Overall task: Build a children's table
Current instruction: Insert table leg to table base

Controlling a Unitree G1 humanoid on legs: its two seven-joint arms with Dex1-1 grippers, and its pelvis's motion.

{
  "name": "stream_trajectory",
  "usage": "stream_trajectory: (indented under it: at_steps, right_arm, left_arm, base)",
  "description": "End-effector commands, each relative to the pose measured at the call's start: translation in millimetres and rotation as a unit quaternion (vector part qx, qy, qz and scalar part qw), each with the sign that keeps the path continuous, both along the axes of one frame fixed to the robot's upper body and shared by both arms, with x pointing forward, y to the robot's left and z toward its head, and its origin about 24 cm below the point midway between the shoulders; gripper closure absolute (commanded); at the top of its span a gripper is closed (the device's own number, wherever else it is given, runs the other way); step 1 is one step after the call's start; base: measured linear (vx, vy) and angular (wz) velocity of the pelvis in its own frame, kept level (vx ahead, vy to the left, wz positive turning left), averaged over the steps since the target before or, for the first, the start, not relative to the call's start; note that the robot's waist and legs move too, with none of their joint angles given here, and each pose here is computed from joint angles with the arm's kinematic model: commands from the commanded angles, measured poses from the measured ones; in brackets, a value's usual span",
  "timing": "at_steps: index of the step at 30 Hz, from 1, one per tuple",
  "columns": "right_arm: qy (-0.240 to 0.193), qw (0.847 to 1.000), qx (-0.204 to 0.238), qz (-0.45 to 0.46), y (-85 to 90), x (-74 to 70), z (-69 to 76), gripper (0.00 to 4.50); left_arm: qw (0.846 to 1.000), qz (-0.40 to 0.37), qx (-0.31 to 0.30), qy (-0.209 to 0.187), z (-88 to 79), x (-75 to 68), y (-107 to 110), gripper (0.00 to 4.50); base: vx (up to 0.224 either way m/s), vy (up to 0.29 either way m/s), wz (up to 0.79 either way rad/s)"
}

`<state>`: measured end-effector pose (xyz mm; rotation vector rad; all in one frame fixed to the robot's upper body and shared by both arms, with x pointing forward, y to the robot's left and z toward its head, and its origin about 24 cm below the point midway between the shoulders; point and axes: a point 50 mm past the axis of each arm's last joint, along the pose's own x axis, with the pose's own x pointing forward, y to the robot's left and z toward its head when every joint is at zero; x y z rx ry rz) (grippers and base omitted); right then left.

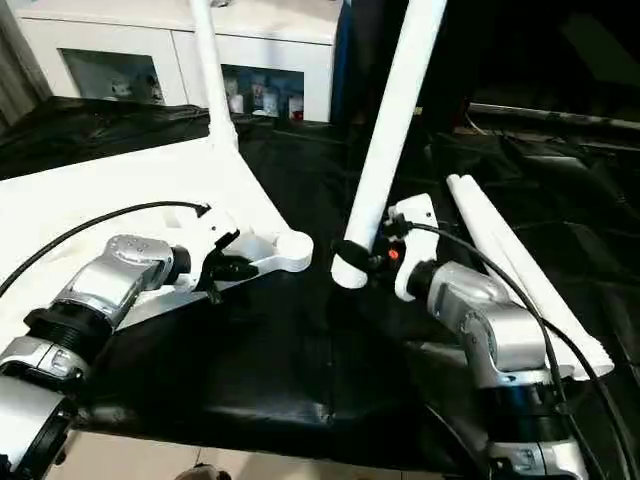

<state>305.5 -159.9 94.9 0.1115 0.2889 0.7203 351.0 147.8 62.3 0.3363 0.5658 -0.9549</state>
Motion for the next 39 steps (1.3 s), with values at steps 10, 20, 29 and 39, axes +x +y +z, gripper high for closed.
stream_trajectory:
  at_steps: [10, 20, 29, 39]
  right_arm:
    - [-0.007, 0.992, -0.012, 0.122, 14.7, -5.8, 12.9, 2.57]
    - [-0.005, 0.993, -0.022, 0.113, 25.9, 2.6, 1.3, 2.57]
    - [-0.020, 0.997, -0.016, 0.079, 26.0, 12.4, -2.3, 2.57]
    - [0.035, 0.990, -0.009, 0.136, 31.7, 4.2, -16.8, 2.57]
  left_arm:
    - [0.988, -0.140, -0.059, -0.008, 10.3, -34.0, -23.3, 4.50]
    - [0.983, -0.164, -0.079, -0.040, 12.3, -43.6, -36.4, 4.50]
    - [0.985, -0.148, -0.081, -0.025, 1.2, -46.4, -31.5, 4.50]
    - [0.987, -0.139, -0.079, -0.025, -1.4, -45.9, -31.1, 4.50]
  base:
    - [0.000, 0.000, 0.00]
    - [0.000, 0.000, 0.00]
    - [0.000, 0.000, 0.00]
    - [0.000, 0.000, 0.00]
